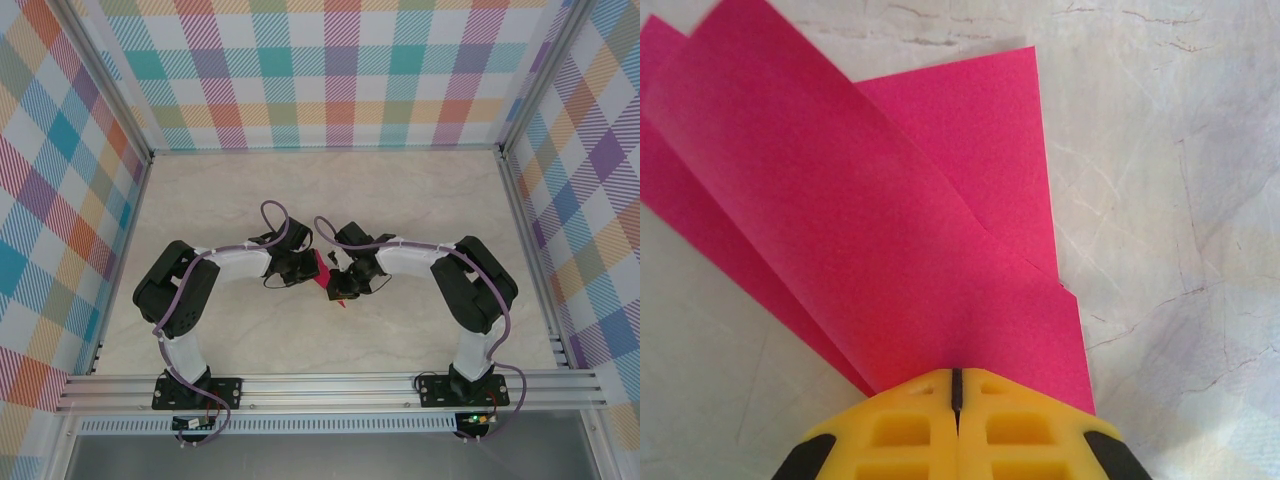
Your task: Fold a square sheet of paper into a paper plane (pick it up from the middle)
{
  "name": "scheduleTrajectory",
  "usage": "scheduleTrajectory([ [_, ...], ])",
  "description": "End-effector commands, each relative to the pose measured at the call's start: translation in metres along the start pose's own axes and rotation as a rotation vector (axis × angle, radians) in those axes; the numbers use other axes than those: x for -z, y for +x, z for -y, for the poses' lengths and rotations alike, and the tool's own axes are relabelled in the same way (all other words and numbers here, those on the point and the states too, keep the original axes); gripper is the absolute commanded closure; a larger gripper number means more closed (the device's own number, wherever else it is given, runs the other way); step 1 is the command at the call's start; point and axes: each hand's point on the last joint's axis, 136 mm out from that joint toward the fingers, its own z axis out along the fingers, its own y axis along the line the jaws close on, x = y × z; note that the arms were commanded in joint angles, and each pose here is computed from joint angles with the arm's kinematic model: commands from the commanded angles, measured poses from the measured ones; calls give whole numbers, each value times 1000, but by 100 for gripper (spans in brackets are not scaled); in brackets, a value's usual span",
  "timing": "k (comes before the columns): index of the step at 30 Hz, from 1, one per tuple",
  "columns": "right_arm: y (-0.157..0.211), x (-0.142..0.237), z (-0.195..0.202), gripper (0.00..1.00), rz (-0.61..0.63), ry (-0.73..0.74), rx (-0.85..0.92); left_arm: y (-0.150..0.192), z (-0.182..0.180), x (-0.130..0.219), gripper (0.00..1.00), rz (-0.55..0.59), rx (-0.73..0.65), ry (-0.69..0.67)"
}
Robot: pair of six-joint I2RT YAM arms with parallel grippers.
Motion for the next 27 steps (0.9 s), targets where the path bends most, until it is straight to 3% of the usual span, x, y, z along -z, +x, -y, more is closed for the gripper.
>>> scheduleTrajectory([
  [1,12,-3,17,87,-41,46,-24,23,-62,-21,95,-57,11,-233],
  [27,49,3,41,90,-106,8,-70,23,-72,-22,96,-65,6,-290],
])
